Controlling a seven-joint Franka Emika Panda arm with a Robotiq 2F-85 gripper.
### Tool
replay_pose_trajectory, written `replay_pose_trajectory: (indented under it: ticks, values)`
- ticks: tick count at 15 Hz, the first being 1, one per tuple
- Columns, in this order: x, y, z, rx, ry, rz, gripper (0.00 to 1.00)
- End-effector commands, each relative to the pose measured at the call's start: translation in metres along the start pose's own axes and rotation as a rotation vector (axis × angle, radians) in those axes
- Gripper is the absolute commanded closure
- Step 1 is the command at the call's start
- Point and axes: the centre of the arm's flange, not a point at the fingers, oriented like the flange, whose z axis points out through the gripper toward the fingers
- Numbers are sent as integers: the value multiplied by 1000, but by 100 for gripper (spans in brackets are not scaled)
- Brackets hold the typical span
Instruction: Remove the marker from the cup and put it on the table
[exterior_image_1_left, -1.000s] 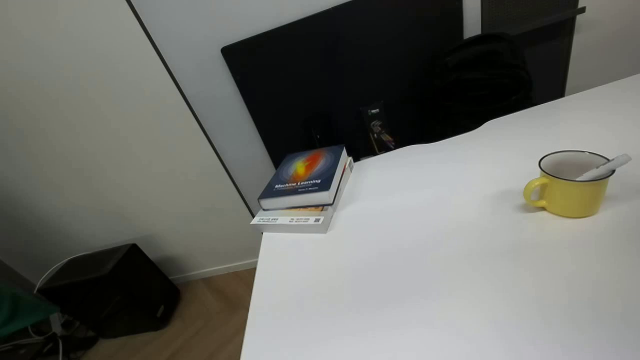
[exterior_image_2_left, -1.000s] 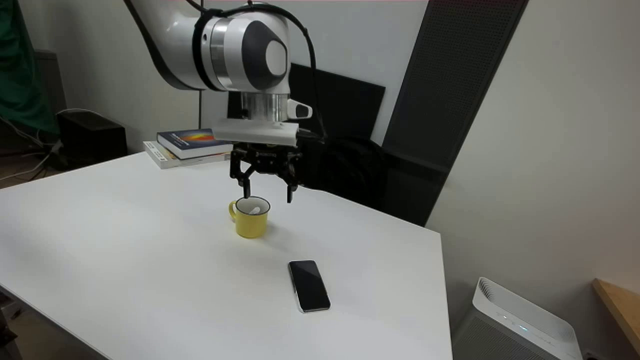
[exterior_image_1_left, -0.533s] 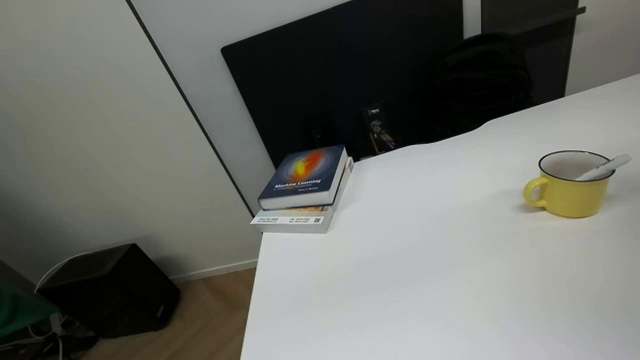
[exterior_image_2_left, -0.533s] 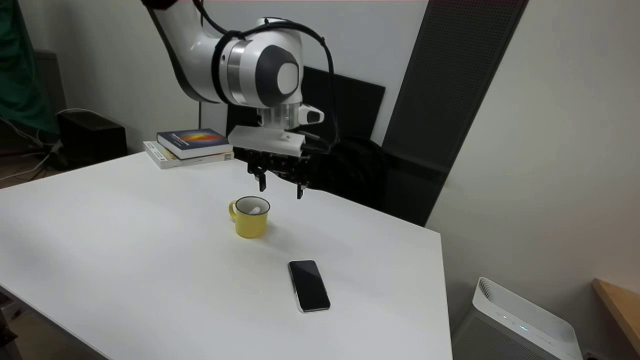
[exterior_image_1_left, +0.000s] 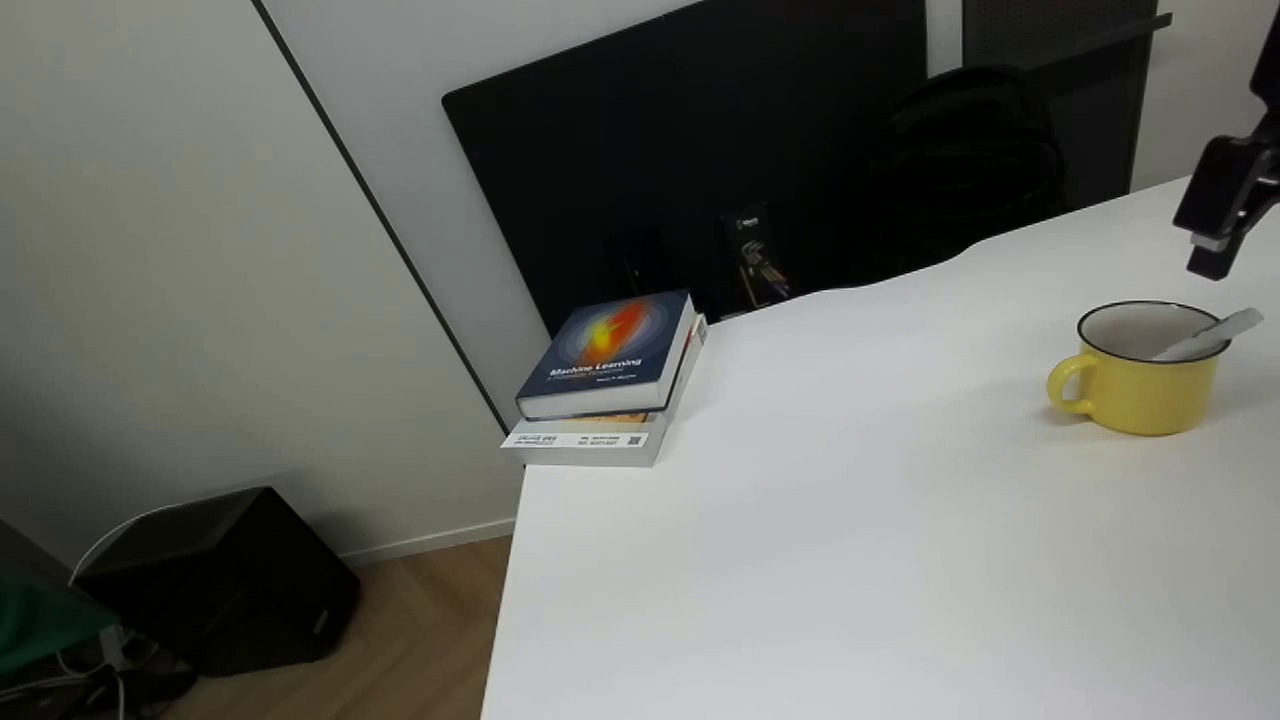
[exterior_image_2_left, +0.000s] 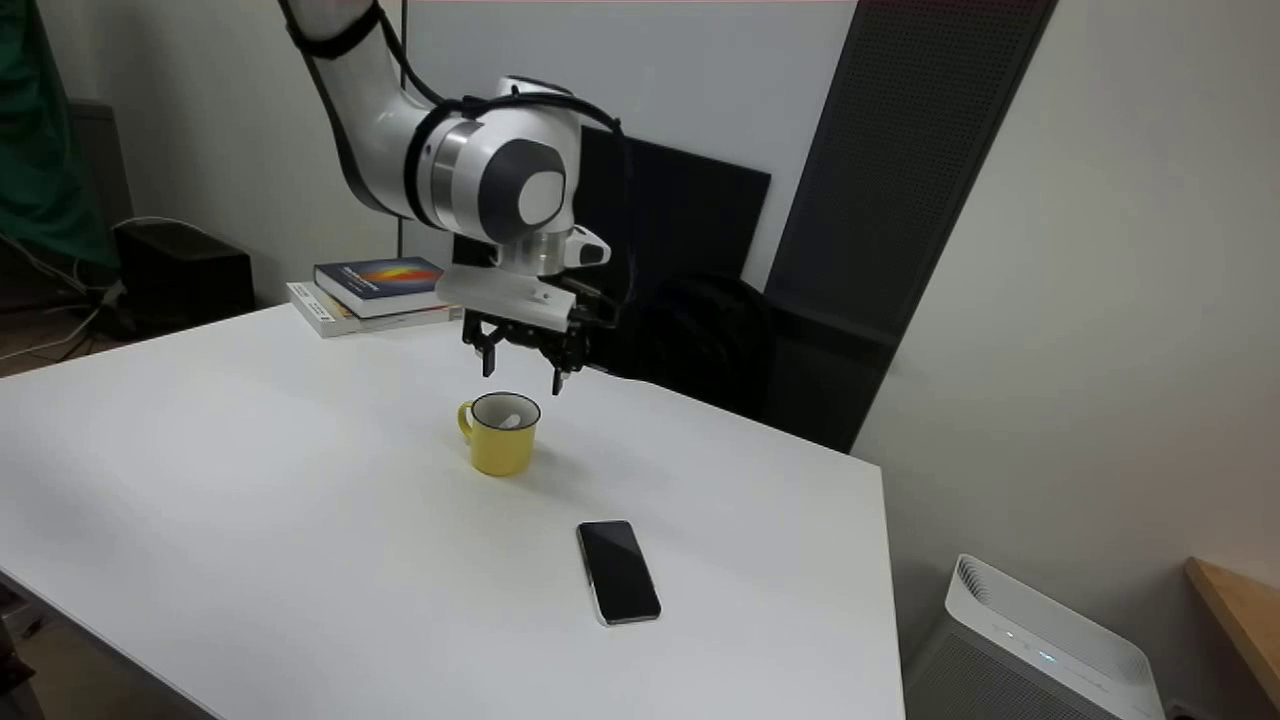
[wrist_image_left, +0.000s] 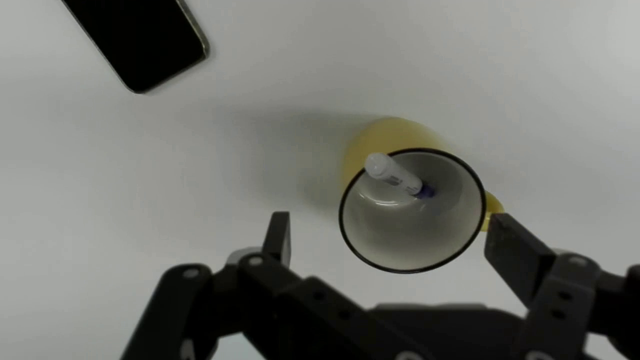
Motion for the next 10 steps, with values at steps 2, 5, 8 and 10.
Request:
replay_pose_trajectory:
  ticks: [2,5,8,10]
  values:
    - [22,11,13,53,33,-65,0]
    - [23,15,21,123,12,-141,0]
    - [11,8,21,82,10,-107,0]
    - [11,6,21,82,9,-110,0]
